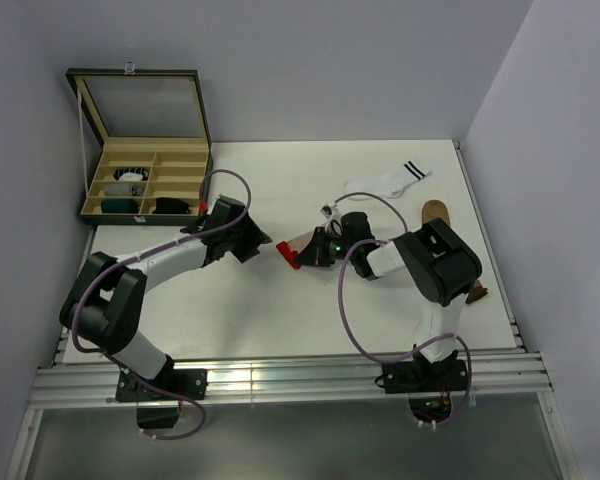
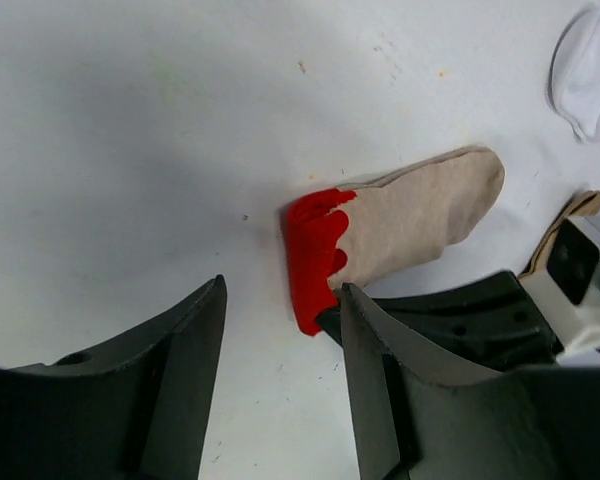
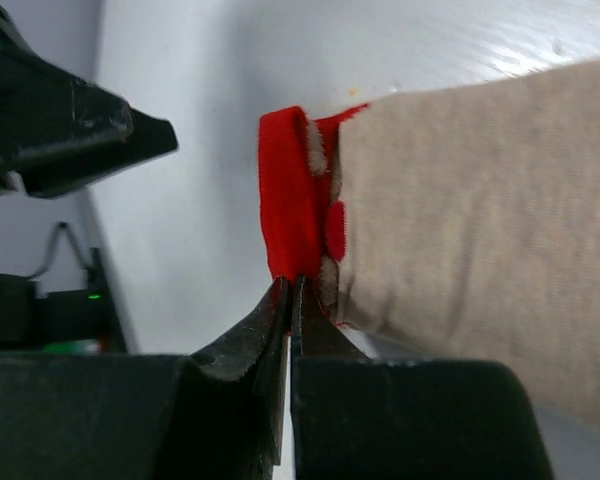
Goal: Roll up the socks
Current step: Roll the sock at the center of the board.
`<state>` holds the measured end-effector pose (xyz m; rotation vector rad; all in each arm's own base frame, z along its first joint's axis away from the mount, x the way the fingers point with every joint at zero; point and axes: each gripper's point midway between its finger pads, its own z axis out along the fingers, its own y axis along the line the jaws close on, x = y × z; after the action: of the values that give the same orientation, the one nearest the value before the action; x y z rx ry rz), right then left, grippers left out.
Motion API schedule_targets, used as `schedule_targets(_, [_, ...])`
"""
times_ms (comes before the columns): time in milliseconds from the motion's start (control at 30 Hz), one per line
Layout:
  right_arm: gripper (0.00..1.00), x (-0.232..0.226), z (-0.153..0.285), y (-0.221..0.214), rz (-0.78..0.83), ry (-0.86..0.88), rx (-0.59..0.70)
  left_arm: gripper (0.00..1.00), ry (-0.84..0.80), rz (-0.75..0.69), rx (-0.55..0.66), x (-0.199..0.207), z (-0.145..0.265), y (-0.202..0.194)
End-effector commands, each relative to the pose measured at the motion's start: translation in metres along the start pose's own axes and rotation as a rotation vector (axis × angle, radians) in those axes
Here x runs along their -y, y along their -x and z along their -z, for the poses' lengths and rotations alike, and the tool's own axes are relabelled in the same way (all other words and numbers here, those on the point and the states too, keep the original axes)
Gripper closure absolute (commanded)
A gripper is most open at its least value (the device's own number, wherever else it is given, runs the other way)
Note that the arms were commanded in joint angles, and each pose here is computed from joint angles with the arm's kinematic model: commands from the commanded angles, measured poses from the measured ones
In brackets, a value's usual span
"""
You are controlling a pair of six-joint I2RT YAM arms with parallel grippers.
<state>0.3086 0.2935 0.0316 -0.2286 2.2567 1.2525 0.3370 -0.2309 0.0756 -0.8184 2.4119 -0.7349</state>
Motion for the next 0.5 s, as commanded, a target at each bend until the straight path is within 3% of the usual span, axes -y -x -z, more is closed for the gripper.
schedule_targets(0, [1.0,-0.014,0.009,0.0,-0.183,0.182,-0.017,0.46,-0.079,-0.012,-0.039,0.022,-0.006,-0.015])
schedule_targets(200, [1.0,0.01,0.008,-0.006,-0.31,0.149,-0.043,0.48,-0.079,-0.04,-0.068,0.03,-0.019,-0.026])
schedule_targets(467, [1.0,0.027,0.002,-0.012,-0.336,0.072,-0.079,0.49,-0.075,-0.066,-0.08,0.038,-0.034,-0.03])
